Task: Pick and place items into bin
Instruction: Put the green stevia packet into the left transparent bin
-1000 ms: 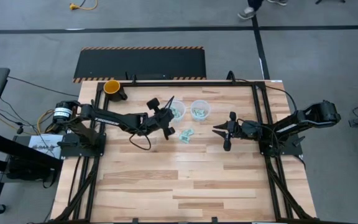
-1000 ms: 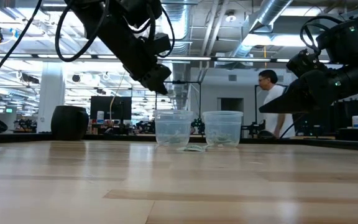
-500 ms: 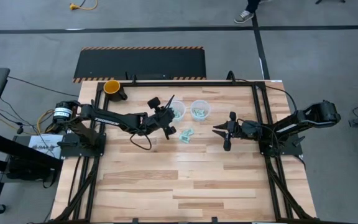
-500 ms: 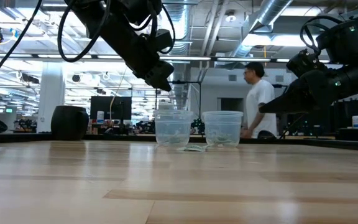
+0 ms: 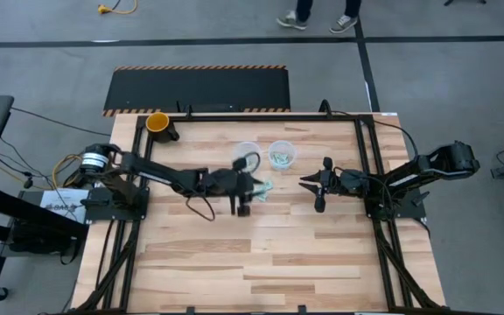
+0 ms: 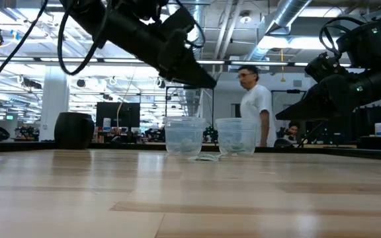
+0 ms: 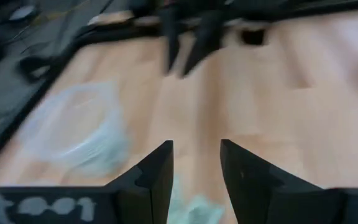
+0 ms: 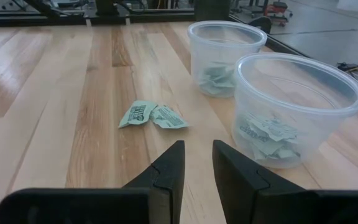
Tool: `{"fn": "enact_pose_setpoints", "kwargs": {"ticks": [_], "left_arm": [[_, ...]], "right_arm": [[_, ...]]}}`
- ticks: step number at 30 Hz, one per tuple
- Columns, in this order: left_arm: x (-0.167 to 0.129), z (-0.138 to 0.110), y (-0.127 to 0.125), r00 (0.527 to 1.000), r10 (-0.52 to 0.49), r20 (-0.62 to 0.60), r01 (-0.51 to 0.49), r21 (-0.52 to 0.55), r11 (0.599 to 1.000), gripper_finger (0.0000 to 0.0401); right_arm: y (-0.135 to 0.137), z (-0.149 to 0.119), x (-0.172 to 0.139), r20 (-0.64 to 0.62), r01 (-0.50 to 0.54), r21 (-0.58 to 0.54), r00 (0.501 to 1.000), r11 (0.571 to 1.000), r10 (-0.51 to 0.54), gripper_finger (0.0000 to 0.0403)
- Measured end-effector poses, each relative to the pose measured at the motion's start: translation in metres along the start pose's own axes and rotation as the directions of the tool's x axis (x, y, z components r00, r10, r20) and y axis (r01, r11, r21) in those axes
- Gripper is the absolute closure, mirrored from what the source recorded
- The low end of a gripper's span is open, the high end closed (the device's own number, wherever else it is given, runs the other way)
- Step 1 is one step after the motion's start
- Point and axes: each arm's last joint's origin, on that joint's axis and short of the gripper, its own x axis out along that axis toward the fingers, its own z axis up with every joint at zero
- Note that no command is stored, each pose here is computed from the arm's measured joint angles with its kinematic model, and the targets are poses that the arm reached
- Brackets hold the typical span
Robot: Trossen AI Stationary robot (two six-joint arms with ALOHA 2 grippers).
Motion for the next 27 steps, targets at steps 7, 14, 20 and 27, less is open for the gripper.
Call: {"fn": "enact_pose_setpoints", "kwargs": {"ticks": [7, 14, 20, 27], "left_arm": [[0.028, -0.034, -0.025, 0.996, -0.047, -0.076, 0.05, 0.048, 0.998, 0.0277], [0.045, -0.063, -0.022, 0.983, -0.003, -0.181, 0.006, 0.017, 1.0, 0.0277], [0.049, -0.075, -0.015, 0.968, 0.029, -0.247, -0.032, -0.007, 0.999, 0.0277], [0.049, -0.08, -0.007, 0.953, 0.058, -0.298, -0.07, -0.027, 0.997, 0.0277]], "right_arm": [[0.0, 0.0, 0.0, 0.001, 0.0, 0.005, 1.0, 1.0, 0.0, 0.0327], [0.0, 0.0, 0.0, 0.001, 0.0, 0.005, 1.0, 1.0, 0.0, 0.0327], [0.0, 0.0, 0.0, 0.0, 0.0, 0.005, 1.0, 1.0, 0.0, 0.0327], [0.0, 0.0, 0.0, 0.0, 0.0, 0.005, 1.0, 1.0, 0.0, 0.0327]]}}
